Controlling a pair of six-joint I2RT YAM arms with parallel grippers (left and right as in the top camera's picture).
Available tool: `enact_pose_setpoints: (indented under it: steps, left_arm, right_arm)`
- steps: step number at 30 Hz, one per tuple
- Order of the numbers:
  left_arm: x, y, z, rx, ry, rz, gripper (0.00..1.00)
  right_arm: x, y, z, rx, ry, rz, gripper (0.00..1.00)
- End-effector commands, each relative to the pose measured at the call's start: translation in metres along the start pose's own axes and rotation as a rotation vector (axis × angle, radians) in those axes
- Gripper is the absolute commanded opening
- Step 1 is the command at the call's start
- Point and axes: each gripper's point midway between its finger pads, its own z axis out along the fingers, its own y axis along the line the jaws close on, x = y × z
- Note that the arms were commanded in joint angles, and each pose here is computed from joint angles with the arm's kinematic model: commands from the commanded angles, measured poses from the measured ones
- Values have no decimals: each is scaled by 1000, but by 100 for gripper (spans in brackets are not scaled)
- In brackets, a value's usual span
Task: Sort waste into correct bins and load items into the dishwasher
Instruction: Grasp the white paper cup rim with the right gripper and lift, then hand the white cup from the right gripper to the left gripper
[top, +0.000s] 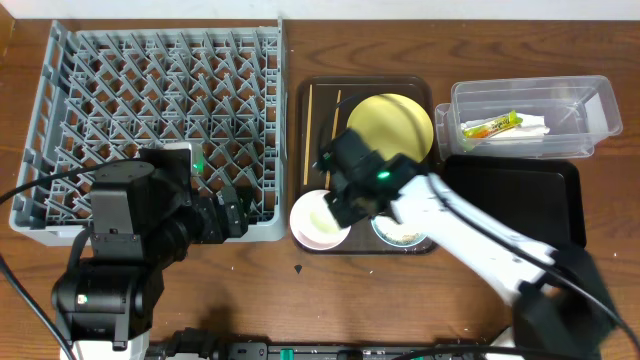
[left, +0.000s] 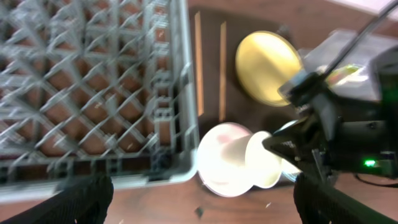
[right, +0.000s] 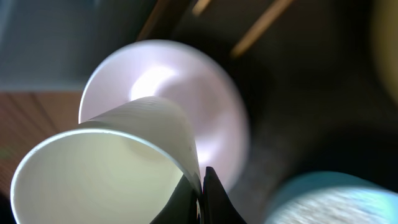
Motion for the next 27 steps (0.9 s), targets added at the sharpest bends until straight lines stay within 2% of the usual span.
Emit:
enact_pose_setpoints:
  steps: [1, 4, 7, 12, 14, 27]
  left_arm:
    - [-12, -30, -6, 162, -28, -47, 93]
    - [-19, -73, -16, 419, -19, -44, 94]
    - [-26, -97, -24, 579, -10, -31, 94]
    - [-25, -111, -27, 685, 39, -48, 94]
    - [-23, -116, -29, 730, 66, -49, 94]
    - [-21, -144, -60, 978, 96, 37, 93]
  right_arm:
    - [-45, -12, -89, -78, -260, -12, 1]
    - [-58, -10, -136, -199, -401, -58, 3]
    - [-67, -2, -174, -335, -514, -83, 1]
    - [-65, 39, -225, -676, -635, -300, 1]
    - [-64, 50, -236, -760, -657, -355, 1]
    - [-59, 86, -256, -913, -697, -516, 1]
